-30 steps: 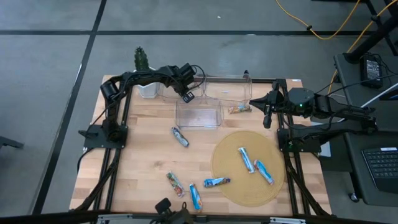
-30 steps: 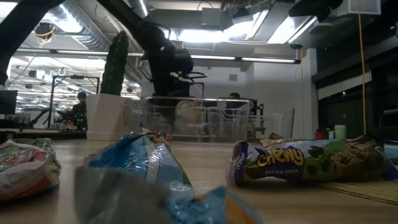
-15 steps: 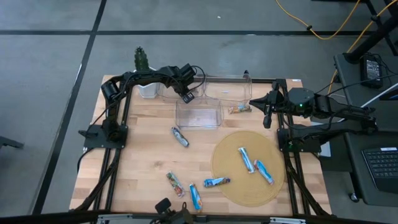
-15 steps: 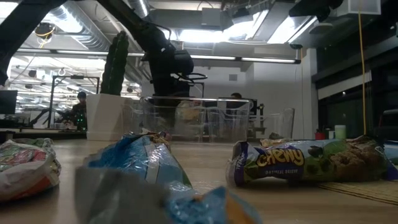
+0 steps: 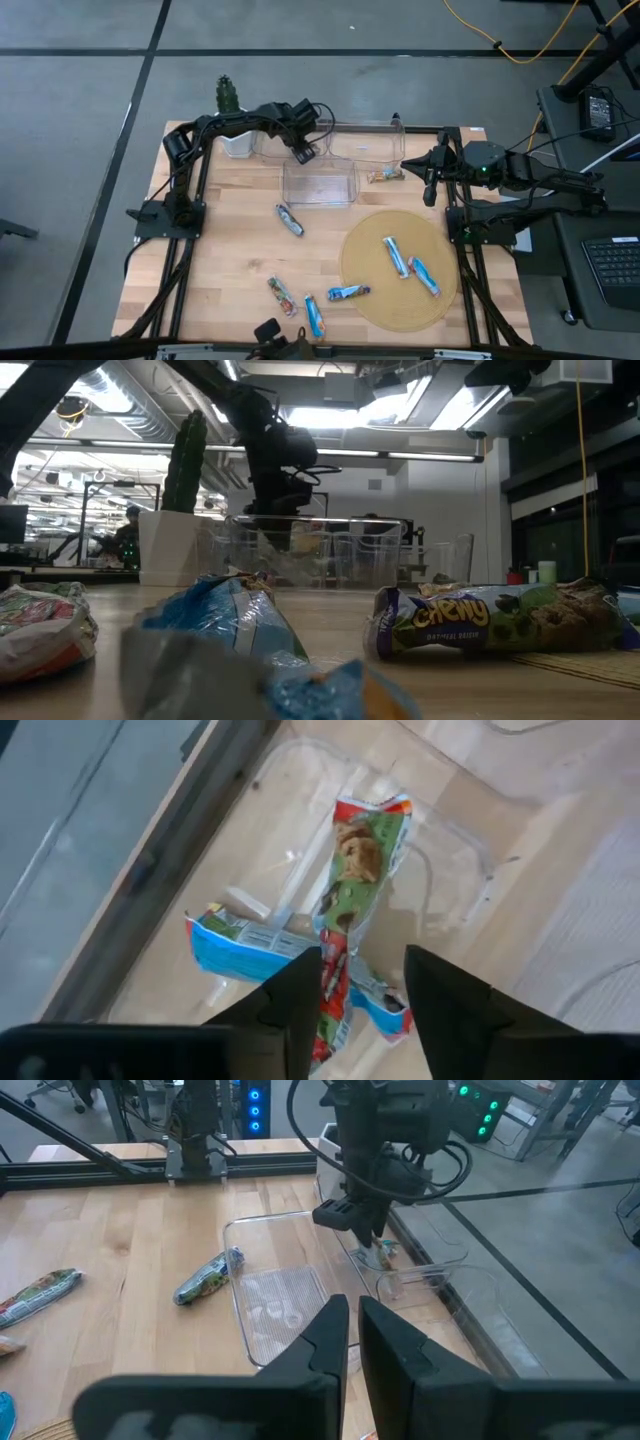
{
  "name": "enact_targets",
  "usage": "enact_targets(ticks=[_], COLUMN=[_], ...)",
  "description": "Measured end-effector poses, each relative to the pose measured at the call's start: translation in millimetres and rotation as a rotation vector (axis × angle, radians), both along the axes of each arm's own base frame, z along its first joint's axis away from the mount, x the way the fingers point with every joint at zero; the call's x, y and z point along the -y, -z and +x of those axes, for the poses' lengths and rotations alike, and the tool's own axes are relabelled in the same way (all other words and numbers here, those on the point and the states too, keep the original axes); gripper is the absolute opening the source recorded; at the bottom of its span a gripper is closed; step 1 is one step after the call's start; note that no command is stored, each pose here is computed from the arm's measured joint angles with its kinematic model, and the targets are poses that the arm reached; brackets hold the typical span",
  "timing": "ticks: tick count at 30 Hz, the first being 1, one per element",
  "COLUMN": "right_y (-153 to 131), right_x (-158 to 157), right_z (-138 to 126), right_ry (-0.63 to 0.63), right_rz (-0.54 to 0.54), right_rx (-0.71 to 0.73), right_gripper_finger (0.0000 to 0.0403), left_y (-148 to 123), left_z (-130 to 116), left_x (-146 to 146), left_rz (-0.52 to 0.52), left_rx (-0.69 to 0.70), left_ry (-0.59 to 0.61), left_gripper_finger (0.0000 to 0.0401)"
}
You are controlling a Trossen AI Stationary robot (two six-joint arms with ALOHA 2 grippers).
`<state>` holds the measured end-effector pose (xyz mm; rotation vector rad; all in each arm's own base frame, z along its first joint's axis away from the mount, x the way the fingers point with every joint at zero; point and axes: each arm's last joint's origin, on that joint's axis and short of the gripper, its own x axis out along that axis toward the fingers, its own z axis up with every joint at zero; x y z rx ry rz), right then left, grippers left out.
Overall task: Pick and place Granola Bars by type
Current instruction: Put the red granola bar into the top left transparent bin, then put the blue granola bar into the top right transparent bin
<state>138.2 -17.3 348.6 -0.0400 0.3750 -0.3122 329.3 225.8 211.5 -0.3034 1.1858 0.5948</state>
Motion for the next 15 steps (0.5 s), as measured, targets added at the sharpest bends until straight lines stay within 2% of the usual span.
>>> enact_targets(ticks=[9, 12, 15], right_y=[0.0, 0.0, 0.0], right_x=[0.0, 0.0, 0.0], right_z=[0.1, 0.1, 0.1], right_ry=[0.0, 0.0, 0.0], right_rz=[0.0, 0.0, -0.001], right_rx=[0.0, 0.0, 0.0], right_gripper_finger=[0.0032, 0.0032, 0.0032], left_y=[-2.7, -19.6, -49.3], left_z=[-0.3, -2.2, -7.5], left_x=[0.5, 4.6, 13.2], left_rz=[-0.008, -0.019, -0.018], left_rx=[-0.008, -0.035, -0.056], left_ry=[0.009, 0.04, 0.078], left_gripper_finger=[0.0145, 0.0144, 0.0145])
